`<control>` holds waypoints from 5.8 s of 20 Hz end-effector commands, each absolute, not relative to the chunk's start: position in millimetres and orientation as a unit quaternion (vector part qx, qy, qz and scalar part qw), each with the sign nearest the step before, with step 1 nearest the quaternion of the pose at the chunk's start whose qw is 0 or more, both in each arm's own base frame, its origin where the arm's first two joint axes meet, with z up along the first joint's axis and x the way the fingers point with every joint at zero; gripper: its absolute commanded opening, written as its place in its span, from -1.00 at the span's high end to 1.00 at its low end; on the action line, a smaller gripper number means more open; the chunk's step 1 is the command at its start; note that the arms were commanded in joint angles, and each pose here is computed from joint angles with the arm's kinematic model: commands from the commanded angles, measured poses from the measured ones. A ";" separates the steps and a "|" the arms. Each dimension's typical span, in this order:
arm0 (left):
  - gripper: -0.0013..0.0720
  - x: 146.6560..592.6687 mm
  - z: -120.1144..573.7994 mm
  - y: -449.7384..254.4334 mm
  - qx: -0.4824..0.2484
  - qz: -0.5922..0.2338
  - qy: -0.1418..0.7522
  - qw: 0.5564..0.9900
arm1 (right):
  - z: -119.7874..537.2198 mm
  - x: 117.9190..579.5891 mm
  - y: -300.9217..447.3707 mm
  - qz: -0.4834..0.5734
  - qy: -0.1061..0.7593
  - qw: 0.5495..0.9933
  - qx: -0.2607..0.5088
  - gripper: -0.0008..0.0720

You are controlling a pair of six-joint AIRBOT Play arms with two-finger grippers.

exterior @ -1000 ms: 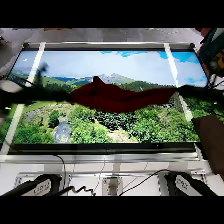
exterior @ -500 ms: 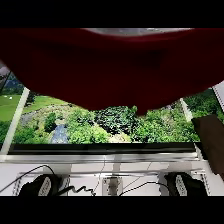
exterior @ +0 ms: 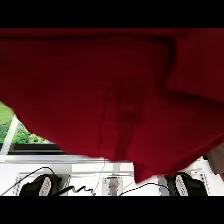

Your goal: Fold the clothes and pants, and hang the long-sleeved shirts on hangers.

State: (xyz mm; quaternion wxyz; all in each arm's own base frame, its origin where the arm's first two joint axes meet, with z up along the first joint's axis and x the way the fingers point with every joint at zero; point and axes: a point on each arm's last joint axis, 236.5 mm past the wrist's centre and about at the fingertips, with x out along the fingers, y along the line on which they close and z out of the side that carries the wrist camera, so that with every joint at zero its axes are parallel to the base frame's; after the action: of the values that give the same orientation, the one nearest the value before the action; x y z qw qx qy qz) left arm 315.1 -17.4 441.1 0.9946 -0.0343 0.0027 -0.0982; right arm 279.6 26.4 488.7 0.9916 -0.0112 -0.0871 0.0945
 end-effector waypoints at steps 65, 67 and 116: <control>0.83 425.5 114.1 -19.1 -0.087 -0.198 0.494 0.842 | -75.8 221.3 26.4 0.213 0.772 0.553 0.230 0.53; -0.78 423.4 121.2 -18.9 -0.072 -0.202 0.485 0.848 | -73.9 221.5 43.1 0.224 0.759 0.551 0.265 -0.06; -0.12 215.9 -51.0 29.3 -0.173 -0.047 0.632 0.754 | -81.1 192.3 35.3 0.126 0.649 0.728 0.181 -0.05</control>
State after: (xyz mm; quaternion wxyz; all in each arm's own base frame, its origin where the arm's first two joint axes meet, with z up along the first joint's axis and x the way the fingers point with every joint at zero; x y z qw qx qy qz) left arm 212.6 26.3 -50.8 0.7484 -0.1759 0.6374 -0.0517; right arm 186.1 44.1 -73.9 0.7007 0.1876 0.6697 0.1592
